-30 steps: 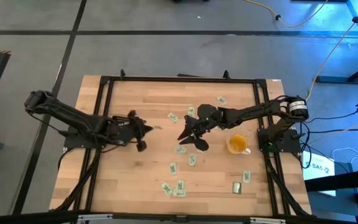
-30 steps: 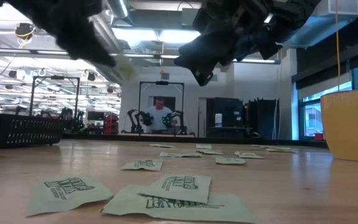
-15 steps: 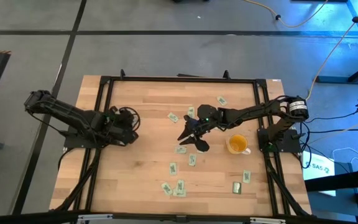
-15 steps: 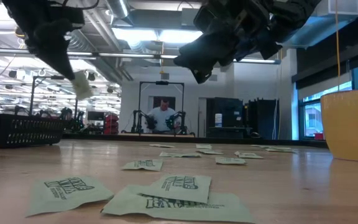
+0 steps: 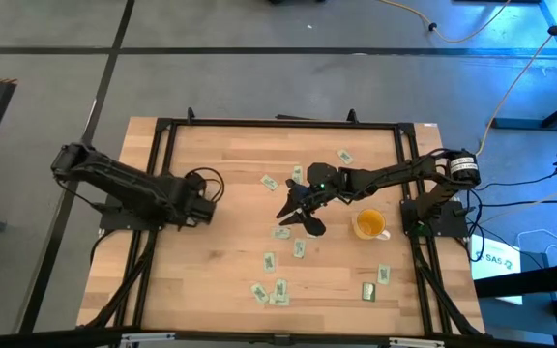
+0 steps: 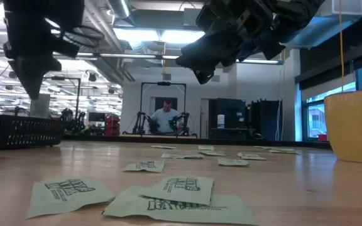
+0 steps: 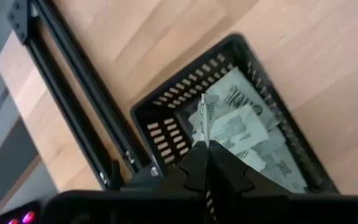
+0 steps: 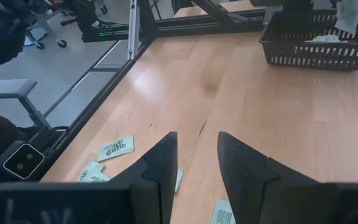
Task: Pick and place Stevia / Truvia into bins
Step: Put the stevia packet into the black bin
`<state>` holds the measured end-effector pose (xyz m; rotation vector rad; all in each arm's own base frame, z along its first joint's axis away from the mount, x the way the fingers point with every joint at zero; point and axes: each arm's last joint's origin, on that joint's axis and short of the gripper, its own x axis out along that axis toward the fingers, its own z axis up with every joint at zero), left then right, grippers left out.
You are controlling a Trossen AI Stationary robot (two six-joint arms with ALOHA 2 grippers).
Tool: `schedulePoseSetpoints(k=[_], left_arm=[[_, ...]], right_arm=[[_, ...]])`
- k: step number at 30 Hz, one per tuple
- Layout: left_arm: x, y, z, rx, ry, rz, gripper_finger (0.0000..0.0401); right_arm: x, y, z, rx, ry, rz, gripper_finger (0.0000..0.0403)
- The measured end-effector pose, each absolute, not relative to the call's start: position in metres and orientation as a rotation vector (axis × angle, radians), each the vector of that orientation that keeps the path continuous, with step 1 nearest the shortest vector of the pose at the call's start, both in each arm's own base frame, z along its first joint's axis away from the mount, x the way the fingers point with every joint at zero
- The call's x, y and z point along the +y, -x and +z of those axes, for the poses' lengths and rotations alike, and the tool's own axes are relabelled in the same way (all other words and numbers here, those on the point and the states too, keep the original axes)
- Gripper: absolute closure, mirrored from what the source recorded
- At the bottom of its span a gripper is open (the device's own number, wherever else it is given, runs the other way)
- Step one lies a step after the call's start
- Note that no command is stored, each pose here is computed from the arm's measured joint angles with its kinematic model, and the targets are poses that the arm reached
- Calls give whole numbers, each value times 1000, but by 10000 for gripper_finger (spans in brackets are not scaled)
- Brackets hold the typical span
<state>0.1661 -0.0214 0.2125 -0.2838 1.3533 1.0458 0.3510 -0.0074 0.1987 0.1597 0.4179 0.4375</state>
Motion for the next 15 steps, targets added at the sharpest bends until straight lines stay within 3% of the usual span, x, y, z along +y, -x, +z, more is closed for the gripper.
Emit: schedulePoseSetpoints(k=[15], left_arm=[[-17,-188,173,1630,154,1084,398]], right_arm=[[-7,-351,199,419,-162,437,285]])
